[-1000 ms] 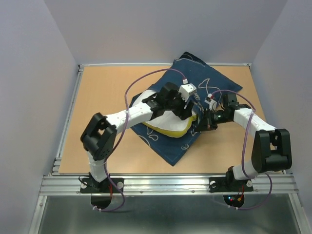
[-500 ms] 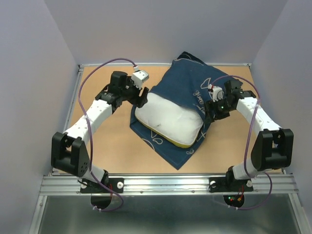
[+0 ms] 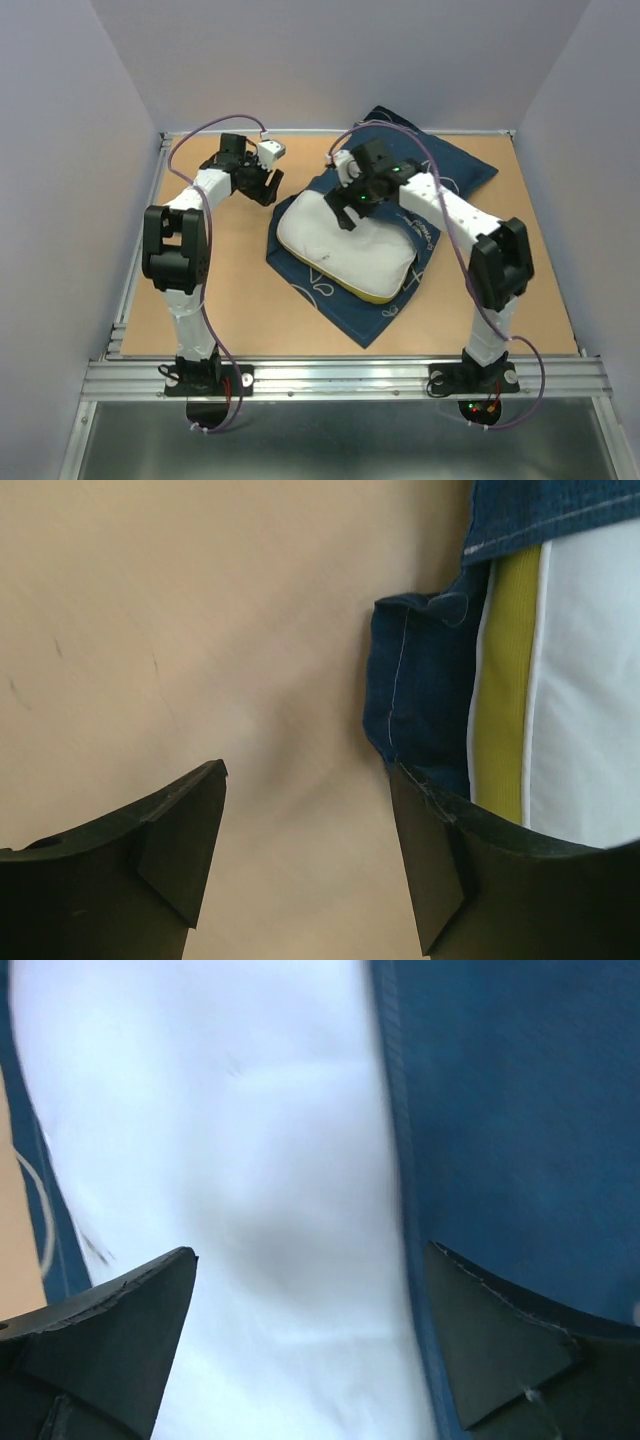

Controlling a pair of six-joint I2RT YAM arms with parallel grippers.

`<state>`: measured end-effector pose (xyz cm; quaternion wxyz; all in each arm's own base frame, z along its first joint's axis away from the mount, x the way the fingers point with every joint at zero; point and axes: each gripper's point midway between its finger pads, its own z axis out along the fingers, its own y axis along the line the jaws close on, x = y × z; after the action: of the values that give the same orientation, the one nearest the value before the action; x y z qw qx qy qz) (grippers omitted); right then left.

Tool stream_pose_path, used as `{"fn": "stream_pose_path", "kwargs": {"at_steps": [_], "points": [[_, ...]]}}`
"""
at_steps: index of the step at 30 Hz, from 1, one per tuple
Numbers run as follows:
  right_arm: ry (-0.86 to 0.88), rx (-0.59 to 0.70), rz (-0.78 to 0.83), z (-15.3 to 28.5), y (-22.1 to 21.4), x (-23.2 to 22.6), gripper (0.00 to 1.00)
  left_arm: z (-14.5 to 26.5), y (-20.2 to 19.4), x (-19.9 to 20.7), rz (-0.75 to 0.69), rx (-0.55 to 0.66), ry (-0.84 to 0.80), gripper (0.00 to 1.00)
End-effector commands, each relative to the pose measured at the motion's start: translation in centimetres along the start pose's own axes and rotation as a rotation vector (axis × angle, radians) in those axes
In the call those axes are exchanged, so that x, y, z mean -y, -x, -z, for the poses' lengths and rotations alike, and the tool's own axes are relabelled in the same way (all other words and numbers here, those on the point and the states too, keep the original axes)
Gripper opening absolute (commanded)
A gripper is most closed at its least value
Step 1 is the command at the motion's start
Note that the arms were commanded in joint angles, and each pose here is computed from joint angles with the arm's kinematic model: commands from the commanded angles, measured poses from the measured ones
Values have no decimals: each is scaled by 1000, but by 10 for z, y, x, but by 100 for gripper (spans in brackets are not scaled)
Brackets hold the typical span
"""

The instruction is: Put the pillow into the pillowcase

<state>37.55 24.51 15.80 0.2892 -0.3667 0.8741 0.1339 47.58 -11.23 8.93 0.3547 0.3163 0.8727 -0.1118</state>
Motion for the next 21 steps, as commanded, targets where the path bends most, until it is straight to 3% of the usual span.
{"fn": "stream_pose_path", "kwargs": {"at_steps": [1, 6, 11, 12, 13, 14, 17, 20, 21], "points": [[-43, 48, 8, -29, 44, -33, 100, -3, 27, -1, -26, 66, -64, 77], [-51, 28, 14, -70, 49, -67, 100, -23, 11, 22, 43, 59, -196, 77], [-165, -85, 22, -112, 13, -56, 98, -38, -9, 35, 85, 33, -250, 77], [-190, -115, 22, -119, 2, -51, 92, -42, -12, 36, 93, 28, -255, 77], [-211, -141, 12, -122, -11, -46, 77, -46, -13, 37, 107, 26, -254, 76], [-217, -145, 3, -122, -15, -44, 70, -50, -13, 40, 113, 21, -264, 75], [-258, -123, -7, -114, -22, -38, 56, -60, -23, 50, 131, -13, -299, 60], [-346, -116, -3, -103, -31, -18, 37, -52, -28, 67, 150, -33, -368, 11], [-370, -114, -7, -101, -32, -10, 30, -42, -29, 75, 147, -31, -390, 0]]}}
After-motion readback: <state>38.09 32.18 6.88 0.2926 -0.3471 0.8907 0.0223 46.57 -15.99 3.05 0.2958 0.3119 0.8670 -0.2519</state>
